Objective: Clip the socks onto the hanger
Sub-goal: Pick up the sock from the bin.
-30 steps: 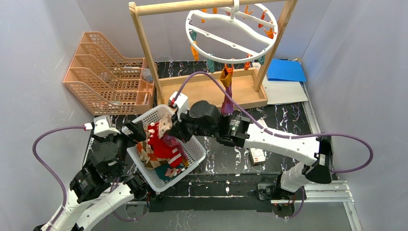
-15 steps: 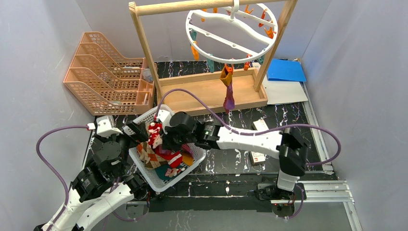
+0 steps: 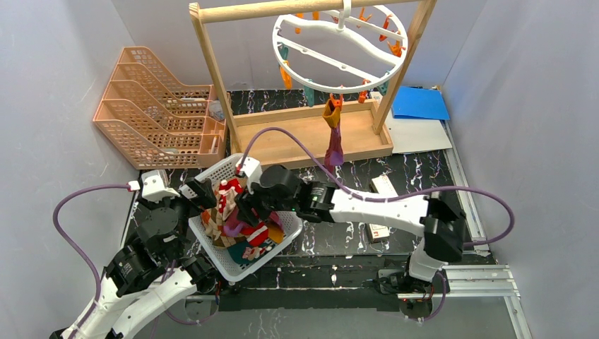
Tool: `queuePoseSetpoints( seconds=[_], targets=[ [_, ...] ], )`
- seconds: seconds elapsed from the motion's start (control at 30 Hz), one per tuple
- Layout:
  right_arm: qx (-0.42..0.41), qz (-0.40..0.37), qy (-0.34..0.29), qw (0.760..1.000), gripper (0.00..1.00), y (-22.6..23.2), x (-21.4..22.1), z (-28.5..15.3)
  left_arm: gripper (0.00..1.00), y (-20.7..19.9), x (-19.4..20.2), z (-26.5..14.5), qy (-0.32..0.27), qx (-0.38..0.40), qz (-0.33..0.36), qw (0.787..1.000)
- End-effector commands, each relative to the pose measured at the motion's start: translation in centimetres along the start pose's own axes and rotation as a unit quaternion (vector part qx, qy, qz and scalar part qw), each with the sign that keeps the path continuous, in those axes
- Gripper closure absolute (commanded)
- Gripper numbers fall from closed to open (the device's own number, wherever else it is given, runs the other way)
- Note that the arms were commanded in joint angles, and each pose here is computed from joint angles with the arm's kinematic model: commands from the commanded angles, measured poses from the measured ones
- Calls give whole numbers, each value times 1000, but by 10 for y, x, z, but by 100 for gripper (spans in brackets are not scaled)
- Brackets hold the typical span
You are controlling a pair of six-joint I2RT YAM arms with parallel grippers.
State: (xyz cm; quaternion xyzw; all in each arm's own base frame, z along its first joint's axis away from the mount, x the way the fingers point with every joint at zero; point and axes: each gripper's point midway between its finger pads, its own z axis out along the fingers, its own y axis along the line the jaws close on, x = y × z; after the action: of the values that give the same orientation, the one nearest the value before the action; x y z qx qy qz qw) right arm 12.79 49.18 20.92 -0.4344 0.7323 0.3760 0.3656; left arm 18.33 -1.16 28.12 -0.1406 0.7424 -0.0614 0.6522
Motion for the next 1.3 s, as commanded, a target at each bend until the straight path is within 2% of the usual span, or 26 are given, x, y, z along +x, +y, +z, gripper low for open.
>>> queuePoseSetpoints(
  seconds=[0.0,0.23,0.33,0.5,0.63,0.87,1.27],
  targets=[
    [5,5,-57,998,31,-5,-15,-19,2,6,-7,-1,-9,-14,-1,1000],
    [-51,21,-42,998,31,12,10,-8,2,4,-3,0,-4,-10,-2,1000],
    [-49,23,-39,998,31,15,15,-8,2,5,-5,-2,-5,-10,-3,1000],
    [31,51,-60,996,32,-14,19,-20,2,7,-3,-3,-4,-11,-5,1000],
    [119,97,-8,988,32,-48,43,-19,2,6,1,-3,-1,-7,-12,1000],
    [124,197,7,972,31,-53,53,-13,2,2,6,-2,8,-1,-19,1000],
    [167,222,30,960,32,-74,68,17,2,-2,10,-1,15,3,-24,1000]
  ],
)
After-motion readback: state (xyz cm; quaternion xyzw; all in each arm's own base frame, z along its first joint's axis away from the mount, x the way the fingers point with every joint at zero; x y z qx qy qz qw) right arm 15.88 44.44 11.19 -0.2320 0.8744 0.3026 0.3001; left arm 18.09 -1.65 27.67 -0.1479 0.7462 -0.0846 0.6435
